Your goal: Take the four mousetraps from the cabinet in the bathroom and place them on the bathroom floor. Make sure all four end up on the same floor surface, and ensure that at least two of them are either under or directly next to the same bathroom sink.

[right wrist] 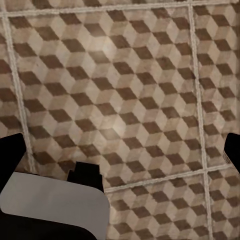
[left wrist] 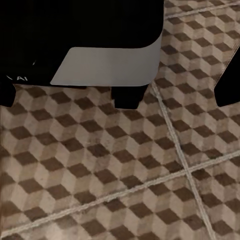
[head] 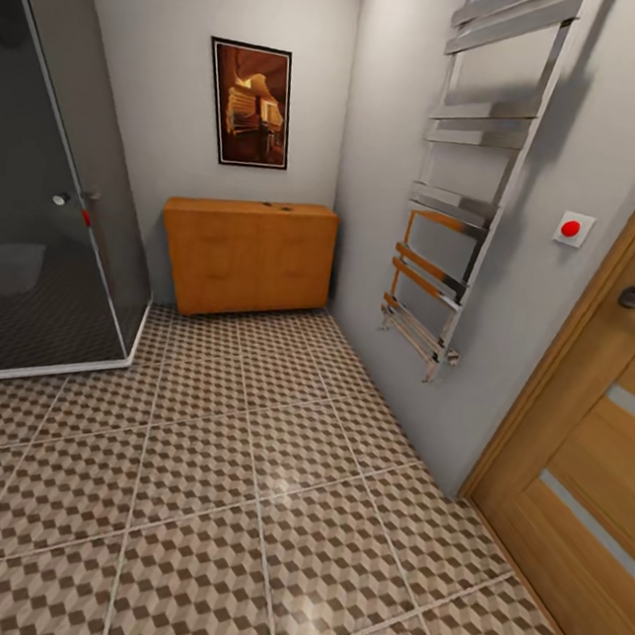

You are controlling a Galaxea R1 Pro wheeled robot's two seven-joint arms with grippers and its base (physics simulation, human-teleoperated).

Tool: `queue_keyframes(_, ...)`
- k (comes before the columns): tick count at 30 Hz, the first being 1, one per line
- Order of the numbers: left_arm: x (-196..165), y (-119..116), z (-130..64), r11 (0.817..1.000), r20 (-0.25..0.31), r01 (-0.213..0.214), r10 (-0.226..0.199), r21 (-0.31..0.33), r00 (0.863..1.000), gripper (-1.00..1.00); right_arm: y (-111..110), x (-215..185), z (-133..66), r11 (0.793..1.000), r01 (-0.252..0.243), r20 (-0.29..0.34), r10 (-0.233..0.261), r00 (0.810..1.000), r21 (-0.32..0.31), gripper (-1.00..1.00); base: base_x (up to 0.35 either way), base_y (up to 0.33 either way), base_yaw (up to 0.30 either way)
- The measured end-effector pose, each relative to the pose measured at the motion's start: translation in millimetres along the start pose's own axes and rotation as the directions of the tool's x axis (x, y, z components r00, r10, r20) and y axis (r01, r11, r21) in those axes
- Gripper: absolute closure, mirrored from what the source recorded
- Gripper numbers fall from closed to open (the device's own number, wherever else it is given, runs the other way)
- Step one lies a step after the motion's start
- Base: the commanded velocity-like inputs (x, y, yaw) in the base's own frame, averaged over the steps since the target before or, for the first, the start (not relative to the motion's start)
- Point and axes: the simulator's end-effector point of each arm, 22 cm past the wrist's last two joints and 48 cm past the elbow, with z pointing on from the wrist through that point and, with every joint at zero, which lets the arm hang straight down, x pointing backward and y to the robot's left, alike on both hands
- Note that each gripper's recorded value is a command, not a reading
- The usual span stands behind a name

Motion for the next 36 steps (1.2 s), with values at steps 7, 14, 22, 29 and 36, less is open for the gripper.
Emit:
queue_keyframes(7,-0.2,0.8,0.1,1.0,0.0,0.0,0.0,-0.001,1.0,-1.0,0.9,-0.4,-0.1,1.0,0.0,0.0,0.0,1.0,-0.001,-1.0,0.334,0.0,-0.013)
queue_keyframes(14,-0.2,1.3,0.1,1.0,0.0,0.001,-0.001,-0.002,1.0,-1.0,1.4,-0.7,-0.1,1.0,-0.001,0.001,0.001,1.0,-0.001,-1.0,0.333,0.0,0.009)
queue_keyframes(22,-0.8,1.9,0.4,1.0,0.002,0.002,-0.002,-0.004,1.0,-1.0,1.7,-1.3,0.1,1.0,0.003,0.003,-0.003,1.0,-0.002,-1.0,0.173,0.0,0.191)
queue_keyframes(29,-1.4,1.7,0.4,1.0,0.005,0.004,-0.004,-0.005,1.0,-1.0,1.8,-1.3,0.2,1.0,0.003,0.003,-0.003,1.0,-0.003,-1.0,0.026,0.0,0.272)
queue_keyframes(36,-1.6,2.1,0.4,1.0,0.005,0.004,-0.004,-0.005,1.0,-1.0,1.7,-1.3,0.2,1.0,0.003,0.003,-0.003,1.0,-0.002,-1.0,0.029,0.0,0.284)
